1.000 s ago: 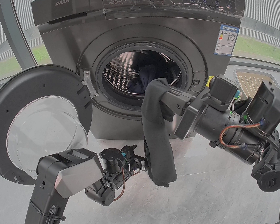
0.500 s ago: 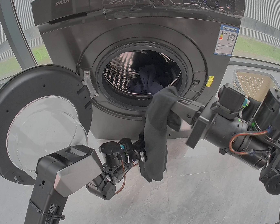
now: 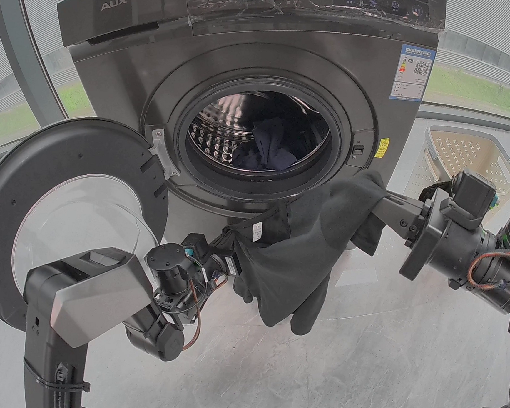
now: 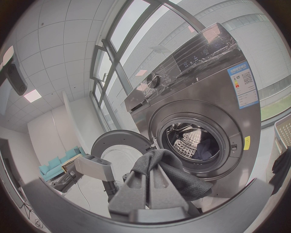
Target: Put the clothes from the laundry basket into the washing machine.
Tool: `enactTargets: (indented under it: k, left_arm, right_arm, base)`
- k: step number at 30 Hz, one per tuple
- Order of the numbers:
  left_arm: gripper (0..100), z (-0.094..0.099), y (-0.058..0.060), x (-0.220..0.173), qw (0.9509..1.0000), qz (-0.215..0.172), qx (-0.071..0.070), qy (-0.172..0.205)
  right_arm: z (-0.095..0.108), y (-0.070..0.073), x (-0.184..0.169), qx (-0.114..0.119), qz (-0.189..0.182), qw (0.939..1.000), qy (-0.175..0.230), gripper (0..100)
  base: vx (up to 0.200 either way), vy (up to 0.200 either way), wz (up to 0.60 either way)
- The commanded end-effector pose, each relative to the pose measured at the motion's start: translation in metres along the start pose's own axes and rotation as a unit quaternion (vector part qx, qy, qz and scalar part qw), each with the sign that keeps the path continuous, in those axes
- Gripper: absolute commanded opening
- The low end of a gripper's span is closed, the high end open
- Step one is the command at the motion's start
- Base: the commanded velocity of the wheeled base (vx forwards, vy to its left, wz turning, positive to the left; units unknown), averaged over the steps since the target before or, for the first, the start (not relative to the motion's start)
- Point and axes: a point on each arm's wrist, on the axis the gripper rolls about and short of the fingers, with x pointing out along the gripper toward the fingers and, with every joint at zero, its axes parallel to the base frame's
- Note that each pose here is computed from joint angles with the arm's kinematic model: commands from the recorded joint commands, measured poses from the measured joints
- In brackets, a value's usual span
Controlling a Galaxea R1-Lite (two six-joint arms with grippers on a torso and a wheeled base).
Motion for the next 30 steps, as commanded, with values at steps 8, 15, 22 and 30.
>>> enactTargets:
  k: [8,15,22,30]
  left_arm:
    - [0,0.062,-0.009,-0.049,0.9998,-0.005,0.002,-0.019]
    - [0,0.073,-0.007,-0.067,0.9999,-0.001,0.002,-0.014]
    - [0,0.113,-0.013,-0.089,0.9982,-0.016,-0.001,-0.058]
    - [0,0.121,-0.012,-0.089,0.9972,-0.024,0.003,-0.071]
  right_arm:
    - [-0.013,-0.018,-0.014,-0.002,-0.039,0.9987,0.032,0]
    - [-0.018,-0.026,-0.009,-0.006,-0.051,0.9981,0.033,0]
    - [-0.022,-0.026,-0.010,-0.008,-0.054,0.9975,0.046,0]
    - [-0.056,-0.032,-0.007,-0.035,-0.056,0.9916,0.111,0]
  base:
    - [0.000,0.000,0.00]
    - [0.000,0.000,0.00]
    - [0.000,0.000,0.00]
    - [0.000,0.000,0.00]
